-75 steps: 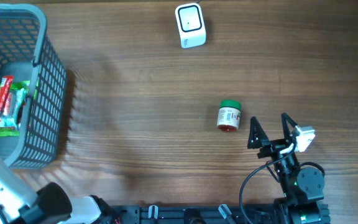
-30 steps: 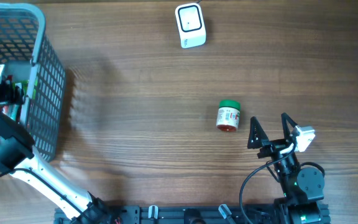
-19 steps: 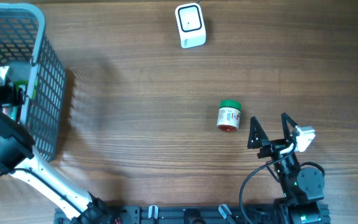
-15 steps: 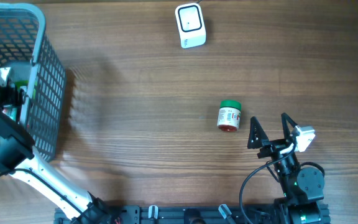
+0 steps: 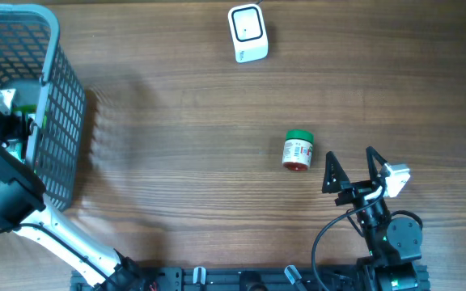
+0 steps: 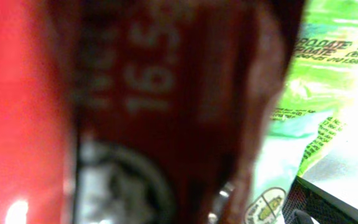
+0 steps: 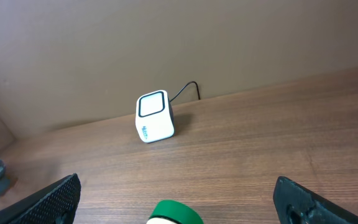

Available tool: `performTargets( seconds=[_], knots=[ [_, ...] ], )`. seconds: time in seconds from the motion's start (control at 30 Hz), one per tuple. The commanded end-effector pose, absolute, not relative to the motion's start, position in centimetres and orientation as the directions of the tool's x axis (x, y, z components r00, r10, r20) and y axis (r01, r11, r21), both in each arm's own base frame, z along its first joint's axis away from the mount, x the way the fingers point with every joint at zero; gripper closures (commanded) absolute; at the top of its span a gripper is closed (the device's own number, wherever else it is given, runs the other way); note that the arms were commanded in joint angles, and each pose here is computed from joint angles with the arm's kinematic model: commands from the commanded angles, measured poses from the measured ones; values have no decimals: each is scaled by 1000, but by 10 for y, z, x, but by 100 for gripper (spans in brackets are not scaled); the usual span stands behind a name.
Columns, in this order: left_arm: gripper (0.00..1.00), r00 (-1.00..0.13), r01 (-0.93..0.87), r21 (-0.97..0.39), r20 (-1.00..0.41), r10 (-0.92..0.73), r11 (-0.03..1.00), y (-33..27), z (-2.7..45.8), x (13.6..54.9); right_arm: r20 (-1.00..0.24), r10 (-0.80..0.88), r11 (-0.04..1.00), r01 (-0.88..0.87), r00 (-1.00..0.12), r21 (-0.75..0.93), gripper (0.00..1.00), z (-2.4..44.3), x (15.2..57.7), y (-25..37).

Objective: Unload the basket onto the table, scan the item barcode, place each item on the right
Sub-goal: 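Reach the left gripper back into the basket and grasp the snack bag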

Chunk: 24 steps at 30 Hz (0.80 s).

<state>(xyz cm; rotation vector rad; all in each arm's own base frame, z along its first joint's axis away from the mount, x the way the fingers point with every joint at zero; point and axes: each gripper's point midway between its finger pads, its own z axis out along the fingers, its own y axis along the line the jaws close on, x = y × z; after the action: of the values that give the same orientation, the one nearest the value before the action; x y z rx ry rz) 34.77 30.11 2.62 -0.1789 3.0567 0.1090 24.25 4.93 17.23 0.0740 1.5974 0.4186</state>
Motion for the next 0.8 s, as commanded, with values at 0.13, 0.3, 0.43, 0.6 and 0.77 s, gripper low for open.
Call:
performTargets(
  seconds=[0.13,0.3,0.43,0.6,0.77],
  knots=[
    [0,-995,-92,-85,-17,-94,992,270,-11,344,-949,307,927,-203,-74,316,0,173,243,48],
    [0,-998,-63,-138,-15,-65,988,260,-7,342,-949,307,927,-203,-74,316,0,173,243,48],
    [0,-999,-42,-164,-14,-45,986,255,-6,341,-949,307,927,-203,-74,316,0,173,243,48],
    [0,-999,-45,-170,-10,-47,984,253,-10,339,-949,308,927,-203,-75,316,0,173,243,48],
    [0,-999,-47,-150,28,-43,988,250,-33,326,-949,308,927,-203,-75,316,0,173,243,48]
  ],
)
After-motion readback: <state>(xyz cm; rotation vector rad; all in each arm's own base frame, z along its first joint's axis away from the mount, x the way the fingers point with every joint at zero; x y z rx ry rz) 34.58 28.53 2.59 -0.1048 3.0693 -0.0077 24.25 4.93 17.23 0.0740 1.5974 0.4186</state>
